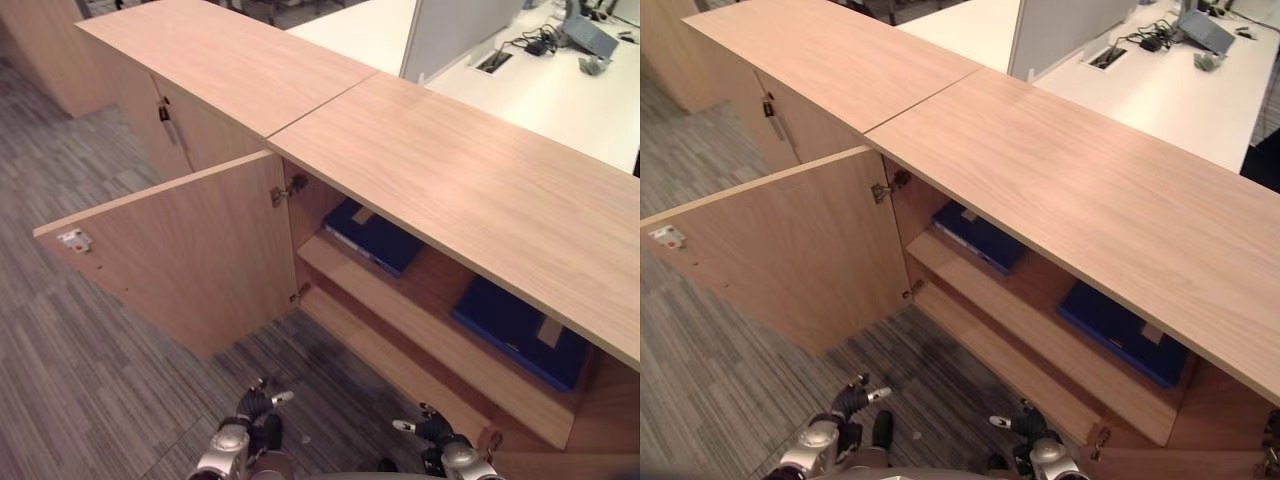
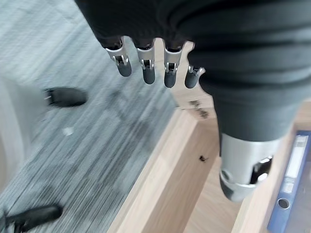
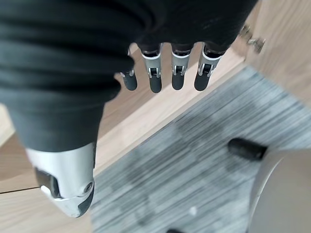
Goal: Put the empty folder in the office cabinet
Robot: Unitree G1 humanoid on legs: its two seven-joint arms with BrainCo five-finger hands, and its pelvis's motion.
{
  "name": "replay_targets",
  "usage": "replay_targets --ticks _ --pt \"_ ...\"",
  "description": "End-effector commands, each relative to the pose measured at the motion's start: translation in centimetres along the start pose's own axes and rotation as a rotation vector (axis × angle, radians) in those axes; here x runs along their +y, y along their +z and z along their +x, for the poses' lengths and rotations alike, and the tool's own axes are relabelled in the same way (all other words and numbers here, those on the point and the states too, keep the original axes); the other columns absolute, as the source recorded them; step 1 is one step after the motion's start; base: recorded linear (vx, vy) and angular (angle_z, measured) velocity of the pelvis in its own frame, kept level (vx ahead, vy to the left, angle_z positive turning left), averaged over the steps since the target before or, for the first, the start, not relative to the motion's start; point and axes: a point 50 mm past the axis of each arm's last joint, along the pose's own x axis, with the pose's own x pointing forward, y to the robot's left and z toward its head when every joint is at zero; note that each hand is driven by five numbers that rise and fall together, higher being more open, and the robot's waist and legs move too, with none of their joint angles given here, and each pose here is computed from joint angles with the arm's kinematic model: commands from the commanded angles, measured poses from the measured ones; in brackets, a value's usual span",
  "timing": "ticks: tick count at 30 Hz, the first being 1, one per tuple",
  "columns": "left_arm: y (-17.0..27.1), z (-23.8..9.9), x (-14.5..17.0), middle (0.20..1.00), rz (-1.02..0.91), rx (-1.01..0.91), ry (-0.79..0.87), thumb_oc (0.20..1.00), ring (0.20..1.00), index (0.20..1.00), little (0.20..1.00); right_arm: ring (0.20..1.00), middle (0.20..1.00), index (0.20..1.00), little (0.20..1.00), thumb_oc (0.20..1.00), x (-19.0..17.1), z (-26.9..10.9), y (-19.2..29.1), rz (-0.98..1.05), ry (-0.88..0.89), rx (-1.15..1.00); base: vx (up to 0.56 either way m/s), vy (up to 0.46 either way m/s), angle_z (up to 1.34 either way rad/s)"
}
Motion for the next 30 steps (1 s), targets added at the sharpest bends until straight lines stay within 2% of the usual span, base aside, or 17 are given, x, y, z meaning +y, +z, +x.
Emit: replay_targets --ticks 1,5,16,28,29,30 --pt "2.5 0.9 0.5 1.000 0.049 -0.075 0.027 1.000 1.000 1.000 1.000 1.000 1.000 1.000 1.000 1.000 -0.3 0.1 0.7 0.003 -0.037 -0.038 -0.16 -0.206 0.52" --pt "2.6 1.0 -0.4 1.000 0.021 -0.075 0.024 1.000 1.000 1.000 1.000 1.000 1.000 1.000 1.000 1.000 -2.2 0.2 0.0 0.017 -0.113 -0.014 -0.24 -0.126 0.80" --pt "-0.2 0.4 0.2 1.000 0.041 0.026 0.046 1.000 1.000 1.000 1.000 1.000 1.000 1.000 1.000 1.000 -0.6 -0.4 -2.1 0.080 -0.052 0.055 -0.06 0.034 0.83" --pt "0.2 0.6 2.6 1.000 0.104 0.045 0.077 1.000 1.000 1.000 1.000 1.000 1.000 1.000 1.000 1.000 0.0 -0.3 -1.9 0.130 -0.008 0.061 0.05 0.135 0.36" --pt "0.9 0.5 6.1 1.000 0.113 0.066 0.152 1.000 1.000 1.000 1.000 1.000 1.000 1.000 1.000 1.000 -1.1 -0.2 -1.8 0.113 -0.023 0.058 0.08 0.178 0.24" --pt "0.9 0.5 6.1 1.000 0.113 0.065 0.153 1.000 1.000 1.000 1.000 1.000 1.000 1.000 1.000 1.000 -1.1 -0.2 -1.8 0.113 -0.023 0.056 0.01 0.255 0.41"
